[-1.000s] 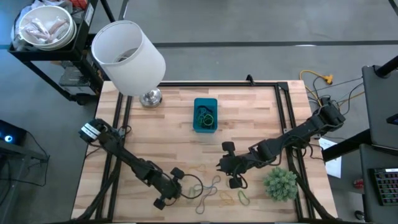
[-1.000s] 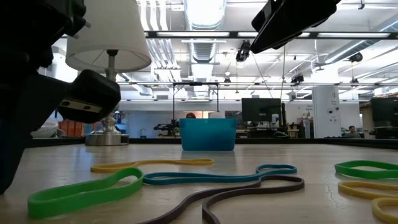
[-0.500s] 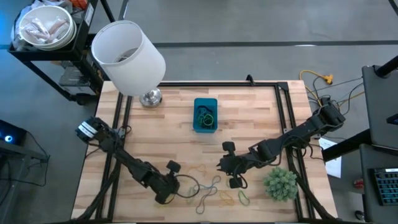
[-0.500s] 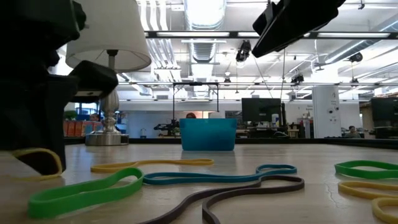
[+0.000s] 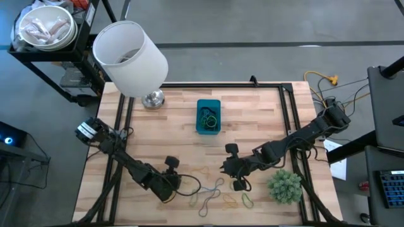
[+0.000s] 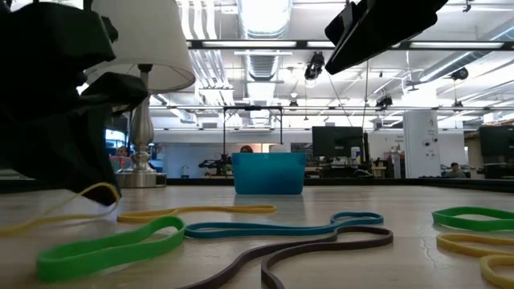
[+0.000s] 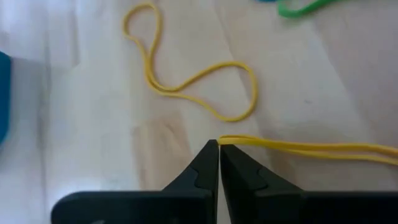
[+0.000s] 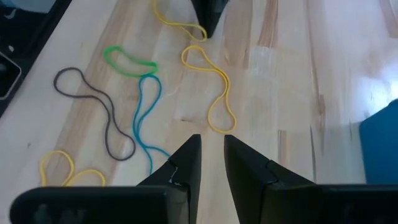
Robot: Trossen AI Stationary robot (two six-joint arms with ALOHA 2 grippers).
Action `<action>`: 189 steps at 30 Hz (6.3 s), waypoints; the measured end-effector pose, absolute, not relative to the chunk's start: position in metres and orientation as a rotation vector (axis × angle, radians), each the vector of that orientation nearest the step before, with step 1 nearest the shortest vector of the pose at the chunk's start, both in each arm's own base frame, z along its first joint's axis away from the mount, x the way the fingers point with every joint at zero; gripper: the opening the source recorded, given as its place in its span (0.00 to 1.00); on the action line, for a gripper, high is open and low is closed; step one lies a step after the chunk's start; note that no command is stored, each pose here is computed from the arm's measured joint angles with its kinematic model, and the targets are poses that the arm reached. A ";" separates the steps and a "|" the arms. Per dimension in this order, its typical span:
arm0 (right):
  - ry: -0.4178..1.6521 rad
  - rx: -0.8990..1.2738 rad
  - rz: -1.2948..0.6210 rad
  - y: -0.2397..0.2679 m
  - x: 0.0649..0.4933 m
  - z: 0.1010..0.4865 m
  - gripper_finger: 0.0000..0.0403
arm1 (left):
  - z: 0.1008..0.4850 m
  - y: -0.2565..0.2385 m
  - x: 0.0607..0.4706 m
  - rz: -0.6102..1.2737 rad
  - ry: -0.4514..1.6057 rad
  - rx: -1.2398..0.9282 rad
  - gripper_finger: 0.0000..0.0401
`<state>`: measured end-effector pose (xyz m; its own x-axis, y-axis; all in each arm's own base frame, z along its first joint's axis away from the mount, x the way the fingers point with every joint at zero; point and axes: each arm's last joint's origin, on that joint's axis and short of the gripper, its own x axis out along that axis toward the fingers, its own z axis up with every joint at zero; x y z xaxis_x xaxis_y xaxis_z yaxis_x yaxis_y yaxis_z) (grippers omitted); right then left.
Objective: Pick and place rubber bands into bin
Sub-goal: Put the yellow rubber band into the blue bin, then put the green rubber band into the blue bin
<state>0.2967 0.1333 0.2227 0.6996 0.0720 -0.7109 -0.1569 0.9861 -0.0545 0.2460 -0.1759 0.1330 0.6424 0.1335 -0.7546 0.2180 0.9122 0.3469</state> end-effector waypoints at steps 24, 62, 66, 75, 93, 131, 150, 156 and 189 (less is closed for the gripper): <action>0.781 -0.168 0.150 0.133 0.297 0.223 0.16 | 0.218 -0.065 0.287 0.327 0.682 0.680 0.00; 0.786 -0.203 0.162 0.133 0.296 0.223 0.16 | 0.224 0.081 0.360 0.494 0.611 0.564 0.02; 0.786 -0.202 0.162 0.133 0.296 0.223 0.16 | 0.223 0.080 0.359 0.484 0.633 0.564 0.09; 0.797 -0.162 0.145 0.132 0.295 0.221 0.16 | 0.224 0.073 0.349 0.455 0.717 0.529 0.20; 1.026 0.110 0.106 0.140 0.270 0.177 0.16 | 0.229 -0.061 0.249 0.112 0.759 0.396 0.20; 1.182 0.154 -0.014 0.153 0.264 0.121 0.16 | 0.207 -0.123 0.211 -0.194 0.621 0.421 0.20; 1.153 0.063 0.024 0.168 0.259 0.123 0.02 | 0.207 -0.123 0.211 -0.193 0.621 0.420 0.20; 1.093 -0.053 0.053 0.172 0.267 0.133 0.02 | 0.207 -0.123 0.211 -0.193 0.621 0.420 0.20; 0.748 -0.644 -0.351 0.129 0.340 0.224 0.02 | 0.207 -0.123 0.211 -0.194 0.623 0.421 0.20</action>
